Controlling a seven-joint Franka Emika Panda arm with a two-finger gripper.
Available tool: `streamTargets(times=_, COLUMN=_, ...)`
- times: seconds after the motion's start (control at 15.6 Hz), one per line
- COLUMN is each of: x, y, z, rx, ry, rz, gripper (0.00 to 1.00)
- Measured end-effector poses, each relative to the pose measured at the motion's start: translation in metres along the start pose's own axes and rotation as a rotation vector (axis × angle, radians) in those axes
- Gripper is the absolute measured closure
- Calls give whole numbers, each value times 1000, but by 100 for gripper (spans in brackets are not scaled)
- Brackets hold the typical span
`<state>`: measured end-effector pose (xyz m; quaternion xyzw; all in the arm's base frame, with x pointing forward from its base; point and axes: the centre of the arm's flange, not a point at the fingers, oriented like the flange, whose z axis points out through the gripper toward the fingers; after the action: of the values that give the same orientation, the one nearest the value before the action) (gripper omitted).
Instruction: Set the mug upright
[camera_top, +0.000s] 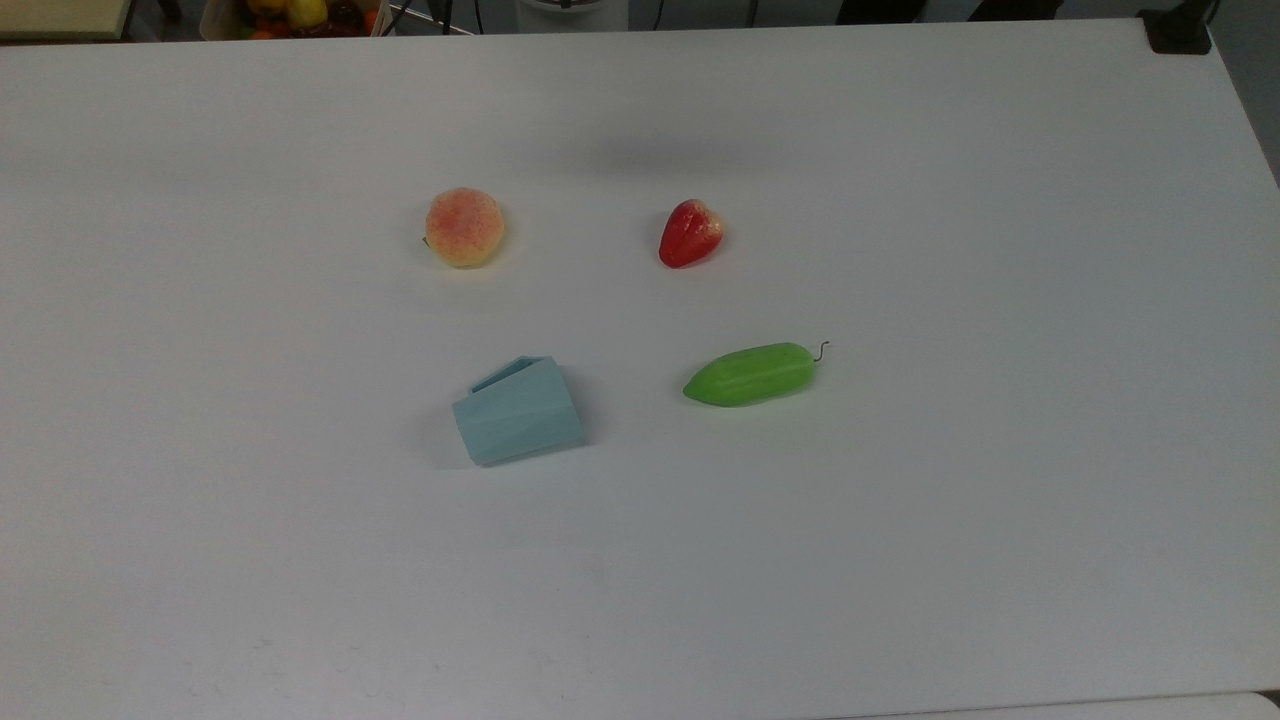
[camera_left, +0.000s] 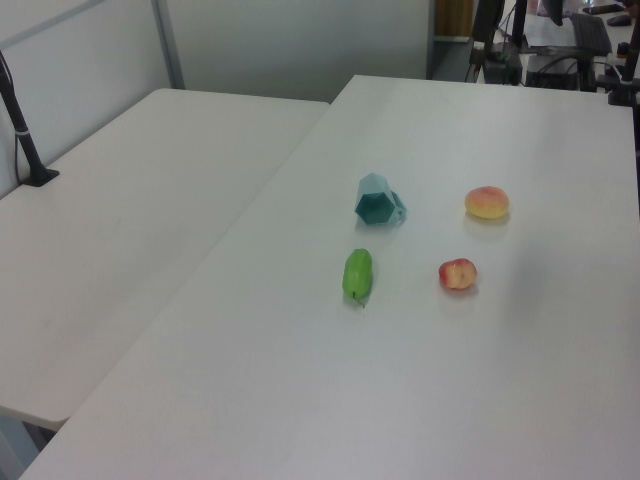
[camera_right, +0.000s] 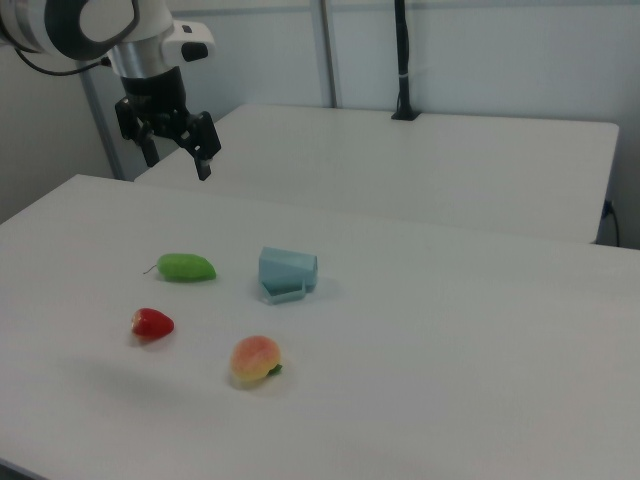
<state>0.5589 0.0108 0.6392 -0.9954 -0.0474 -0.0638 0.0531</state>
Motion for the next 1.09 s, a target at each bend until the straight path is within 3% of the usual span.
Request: streamTargets(times=1.09, x=0, y=0, z=3, rx=1, ry=-7, rz=-8, gripper=0)
